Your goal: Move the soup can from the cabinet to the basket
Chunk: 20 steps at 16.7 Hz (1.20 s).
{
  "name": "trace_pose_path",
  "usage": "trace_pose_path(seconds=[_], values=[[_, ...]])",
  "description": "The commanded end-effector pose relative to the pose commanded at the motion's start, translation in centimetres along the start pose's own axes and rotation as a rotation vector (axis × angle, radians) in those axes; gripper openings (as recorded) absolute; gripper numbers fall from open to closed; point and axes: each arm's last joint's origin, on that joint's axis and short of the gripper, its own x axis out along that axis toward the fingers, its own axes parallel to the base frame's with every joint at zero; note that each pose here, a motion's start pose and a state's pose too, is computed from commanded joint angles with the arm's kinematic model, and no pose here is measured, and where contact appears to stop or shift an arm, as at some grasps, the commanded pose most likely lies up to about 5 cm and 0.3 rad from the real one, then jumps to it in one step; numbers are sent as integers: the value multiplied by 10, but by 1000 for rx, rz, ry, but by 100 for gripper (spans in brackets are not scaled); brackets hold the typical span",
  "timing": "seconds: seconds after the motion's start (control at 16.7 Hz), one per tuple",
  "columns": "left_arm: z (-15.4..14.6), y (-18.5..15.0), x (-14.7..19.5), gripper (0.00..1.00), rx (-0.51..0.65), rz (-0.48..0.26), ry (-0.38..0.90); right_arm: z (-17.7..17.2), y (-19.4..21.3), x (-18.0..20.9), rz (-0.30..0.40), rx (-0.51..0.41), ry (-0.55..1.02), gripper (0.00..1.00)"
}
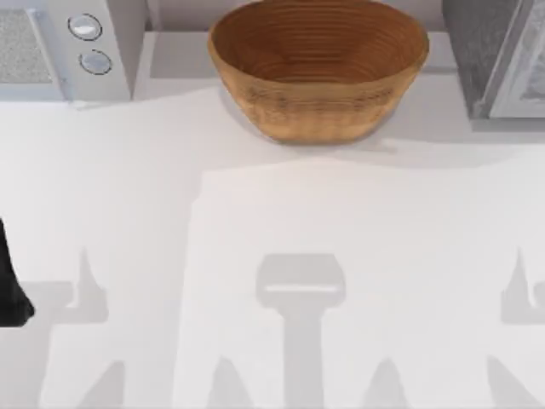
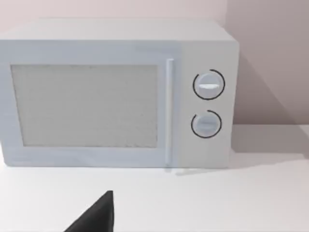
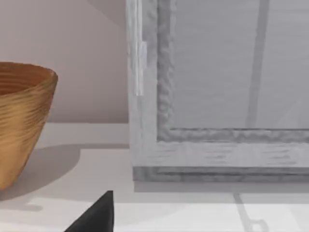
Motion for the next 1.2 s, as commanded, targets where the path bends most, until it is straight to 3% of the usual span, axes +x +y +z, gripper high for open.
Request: trace_pose_path(seconds=[0.24, 0.42, 0.78, 1.2], values=[[0, 0, 0, 100, 0, 0, 0, 8, 0, 0, -2, 0, -1, 100], [0, 0, 0, 100, 0, 0, 0, 41, 1, 0, -7, 0, -2, 100], [0, 0, 0, 100, 0, 0, 0, 153, 7, 20, -8, -2, 12, 100], [0, 0, 0, 100, 0, 0, 0, 284, 26, 86, 3, -3, 13, 100]])
